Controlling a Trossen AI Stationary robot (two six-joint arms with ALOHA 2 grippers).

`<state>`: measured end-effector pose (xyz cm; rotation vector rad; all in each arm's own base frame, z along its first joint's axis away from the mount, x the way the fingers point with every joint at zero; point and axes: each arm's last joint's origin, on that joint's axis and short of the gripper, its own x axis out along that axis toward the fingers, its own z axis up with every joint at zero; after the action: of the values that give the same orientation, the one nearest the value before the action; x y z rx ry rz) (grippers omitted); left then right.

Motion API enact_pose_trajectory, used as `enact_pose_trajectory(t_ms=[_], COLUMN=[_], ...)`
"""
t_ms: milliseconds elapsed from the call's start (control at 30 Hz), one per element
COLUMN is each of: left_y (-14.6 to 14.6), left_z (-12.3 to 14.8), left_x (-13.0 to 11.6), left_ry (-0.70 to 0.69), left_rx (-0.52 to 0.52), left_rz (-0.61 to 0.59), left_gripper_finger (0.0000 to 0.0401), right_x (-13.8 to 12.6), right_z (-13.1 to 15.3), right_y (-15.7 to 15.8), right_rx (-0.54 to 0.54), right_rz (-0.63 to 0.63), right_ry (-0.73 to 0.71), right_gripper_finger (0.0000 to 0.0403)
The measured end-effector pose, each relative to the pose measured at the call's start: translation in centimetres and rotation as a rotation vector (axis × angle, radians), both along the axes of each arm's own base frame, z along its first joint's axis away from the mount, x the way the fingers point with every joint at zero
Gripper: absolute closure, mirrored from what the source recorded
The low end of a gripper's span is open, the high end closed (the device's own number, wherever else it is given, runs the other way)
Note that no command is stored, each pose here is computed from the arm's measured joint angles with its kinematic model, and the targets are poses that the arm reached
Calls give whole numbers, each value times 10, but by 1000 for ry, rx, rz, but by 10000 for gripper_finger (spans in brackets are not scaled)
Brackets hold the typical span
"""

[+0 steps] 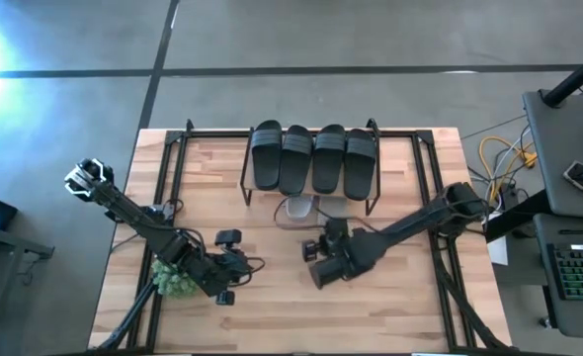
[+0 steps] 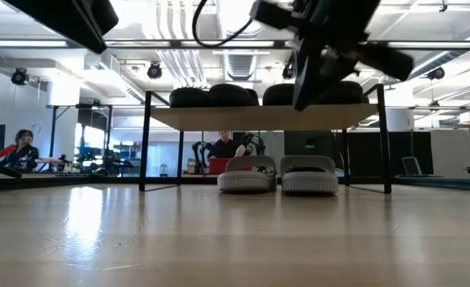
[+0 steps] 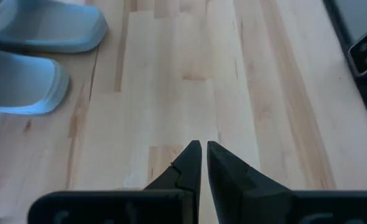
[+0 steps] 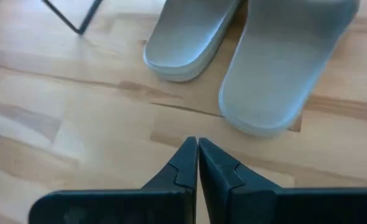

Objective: Pick and place slides into the shelf
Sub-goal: Adjust the left gray slipper under the shelf

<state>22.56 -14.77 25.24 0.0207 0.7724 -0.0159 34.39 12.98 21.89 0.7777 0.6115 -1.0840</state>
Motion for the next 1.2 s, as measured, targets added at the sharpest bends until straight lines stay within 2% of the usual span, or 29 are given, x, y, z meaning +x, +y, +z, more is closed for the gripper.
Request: enact_pose_trajectory(t_ms=[133, 333, 633, 900, 1200], left_y=[-2, -18, -36, -41, -43], left_z=[3, 5, 9, 12, 12], left_x=[3, -7, -27, -34, -37], left_ry=[-44, -52, -108, -126, -119], left_rx=[-29, -37, -104, -106, -122], left_rz=[1, -65, 1, -14, -13], left_gripper_finger=[389, 389, 389, 389, 389], right_x=[19, 52, 62, 68, 70], right_z=[-9, -17, -44, -70, -80], right_y=[-23, -46, -66, -70, -72], right_rx=[45, 34, -23, -64, -156], right_rz=[34, 131, 103, 83, 22], right_ry=[14, -76, 9, 67, 49], right_gripper_finger=[394, 394, 394, 394, 394])
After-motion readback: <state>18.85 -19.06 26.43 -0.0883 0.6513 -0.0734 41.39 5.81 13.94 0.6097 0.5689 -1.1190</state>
